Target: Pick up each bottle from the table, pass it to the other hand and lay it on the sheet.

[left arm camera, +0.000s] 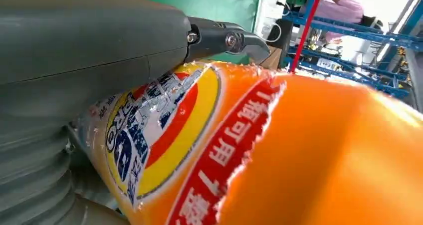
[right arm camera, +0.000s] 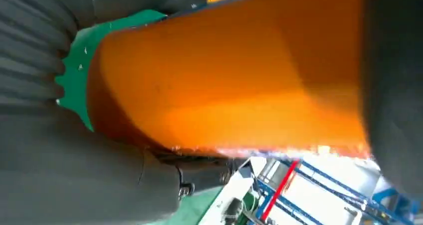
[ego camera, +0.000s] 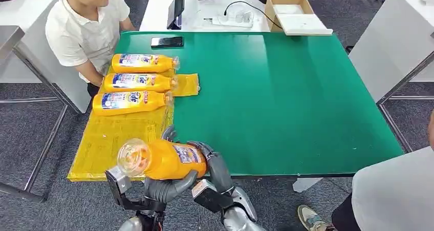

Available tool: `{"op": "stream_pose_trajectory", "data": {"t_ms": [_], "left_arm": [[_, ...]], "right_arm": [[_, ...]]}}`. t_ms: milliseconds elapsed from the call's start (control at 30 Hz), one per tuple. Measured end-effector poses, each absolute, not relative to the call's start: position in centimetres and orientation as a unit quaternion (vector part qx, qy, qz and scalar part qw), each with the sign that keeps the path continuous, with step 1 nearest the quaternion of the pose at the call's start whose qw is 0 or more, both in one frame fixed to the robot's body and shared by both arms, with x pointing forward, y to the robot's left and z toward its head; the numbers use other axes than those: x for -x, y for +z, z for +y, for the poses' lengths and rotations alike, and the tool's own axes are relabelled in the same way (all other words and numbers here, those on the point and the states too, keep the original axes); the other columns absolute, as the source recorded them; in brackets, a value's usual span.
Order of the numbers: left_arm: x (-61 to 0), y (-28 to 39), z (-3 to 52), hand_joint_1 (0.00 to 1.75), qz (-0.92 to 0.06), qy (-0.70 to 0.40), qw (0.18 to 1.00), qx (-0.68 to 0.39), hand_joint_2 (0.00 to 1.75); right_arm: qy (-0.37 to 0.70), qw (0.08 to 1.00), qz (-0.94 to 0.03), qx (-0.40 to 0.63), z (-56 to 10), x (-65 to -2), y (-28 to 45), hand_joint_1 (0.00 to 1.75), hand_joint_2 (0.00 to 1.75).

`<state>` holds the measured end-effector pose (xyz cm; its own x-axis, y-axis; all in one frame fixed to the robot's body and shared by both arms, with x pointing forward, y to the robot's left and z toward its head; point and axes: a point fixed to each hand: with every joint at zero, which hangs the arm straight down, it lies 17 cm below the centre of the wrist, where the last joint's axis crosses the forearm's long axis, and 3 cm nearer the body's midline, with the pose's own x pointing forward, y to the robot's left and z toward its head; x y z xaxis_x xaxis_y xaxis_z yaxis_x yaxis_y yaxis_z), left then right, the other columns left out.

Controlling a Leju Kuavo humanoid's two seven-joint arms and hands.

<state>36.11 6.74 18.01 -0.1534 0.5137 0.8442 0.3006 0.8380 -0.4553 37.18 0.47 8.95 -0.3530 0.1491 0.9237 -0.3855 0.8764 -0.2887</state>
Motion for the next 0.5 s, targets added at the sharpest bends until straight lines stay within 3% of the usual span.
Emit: {"op": "stream_pose_trajectory", "data": {"t_ms": [100,133,167,233,267,300,333,367,500], "left_arm": [[-36.2,18.1,7.1,0.0,-0.757,0.095,0.589,0.265,1.75],[-36.2,18.1,7.1,1.62,-0.758,0.096,0.589,0.264,1.75],[-36.2,18.0,7.2,1.75,-0.758,0.097,0.589,0.262,1.75],[-36.2,18.0,7.4,1.75,-0.759,0.099,0.589,0.259,1.75],[-36.2,18.0,7.4,1.75,-0.76,0.1,0.589,0.258,1.75],[-36.2,18.0,7.4,1.75,-0.76,0.1,0.588,0.258,1.75],[-36.2,18.0,7.5,1.75,-0.76,0.1,0.588,0.259,1.75],[-36.2,18.0,7.5,1.75,-0.759,0.102,0.588,0.261,1.75],[-36.2,18.0,7.1,1.75,-0.747,0.104,0.591,0.287,1.75]], "right_arm": [[0.242,0.571,-0.779,-0.088,1.5,-36.8,8.3,1.75,1.75],[0.243,0.572,-0.778,-0.089,1.6,-36.8,8.2,1.75,1.75],[0.245,0.573,-0.776,-0.092,1.8,-36.8,8.1,1.75,1.75],[0.247,0.577,-0.772,-0.097,2.3,-36.7,7.7,1.75,1.75],[0.246,0.579,-0.771,-0.099,2.4,-36.7,7.6,1.59,1.75],[0.246,0.581,-0.769,-0.1,2.5,-36.7,7.5,0.65,1.75],[0.245,0.582,-0.769,-0.101,2.5,-36.8,7.5,0.0,1.75],[0.245,0.583,-0.768,-0.101,2.5,-36.8,7.4,0.0,0.0],[0.24,0.595,-0.759,-0.109,2.5,-36.5,6.7,0.0,0.0]]}}
